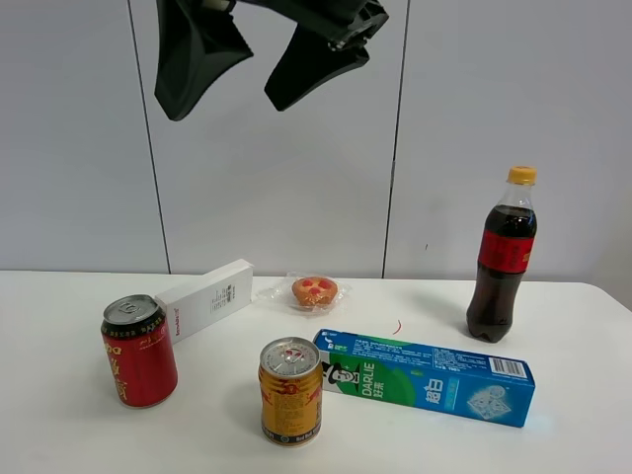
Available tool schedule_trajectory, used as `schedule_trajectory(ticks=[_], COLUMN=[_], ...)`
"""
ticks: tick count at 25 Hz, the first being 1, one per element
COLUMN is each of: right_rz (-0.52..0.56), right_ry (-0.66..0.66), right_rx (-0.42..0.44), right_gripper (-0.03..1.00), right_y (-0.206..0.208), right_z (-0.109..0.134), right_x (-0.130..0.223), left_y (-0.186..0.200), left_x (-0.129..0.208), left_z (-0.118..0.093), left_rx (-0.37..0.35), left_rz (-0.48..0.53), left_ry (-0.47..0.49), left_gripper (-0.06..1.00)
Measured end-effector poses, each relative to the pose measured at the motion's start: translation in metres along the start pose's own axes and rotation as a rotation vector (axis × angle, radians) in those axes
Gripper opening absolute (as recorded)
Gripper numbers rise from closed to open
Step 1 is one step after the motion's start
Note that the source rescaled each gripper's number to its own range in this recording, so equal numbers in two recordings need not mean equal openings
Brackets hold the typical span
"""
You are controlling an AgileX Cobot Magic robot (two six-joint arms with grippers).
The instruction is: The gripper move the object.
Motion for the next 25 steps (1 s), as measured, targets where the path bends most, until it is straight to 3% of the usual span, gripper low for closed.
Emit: schedule_trajectory(ticks=[6,14,21,25], right_rz=[0.067,0.165,0.151,0.124], right_ry=[0.068,-0.011,-0.24,-0.343], right_rx=[-0.018,0.019,0.172,0.276], right_gripper=[0.76,0.76,0.76,0.76], right_y=[0.021,0.038,0.086,0.122], right_z=[0.001,-0.042,-0.082,-0.091], right_x=[0.014,0.073,0.128,0.16], left_y=[0.0,0.0,0.0,0.0], left_x=[0.0,0.0,0.0,0.0], left_z=[0.0,0.0,0.0,0.0], left_rx=[0.0,0.0,0.0,0.0], left_rz=[0.0,0.0,0.0,0.0], left_ry=[0.0,0.0,0.0,0.0], left_gripper=[1.0,1.0,1.0,1.0])
Point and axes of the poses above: a point on each arm's last joint axis where the gripper is mounted, y pointing back along that axis away from the gripper, z along the wrist's bending axis when the last joint is at zero, x = y × z, the point moved 9 cm from there along -y, pointing out along that axis toward the gripper, and after that the axes turned 1 degree about y, right-handed, at the moved point
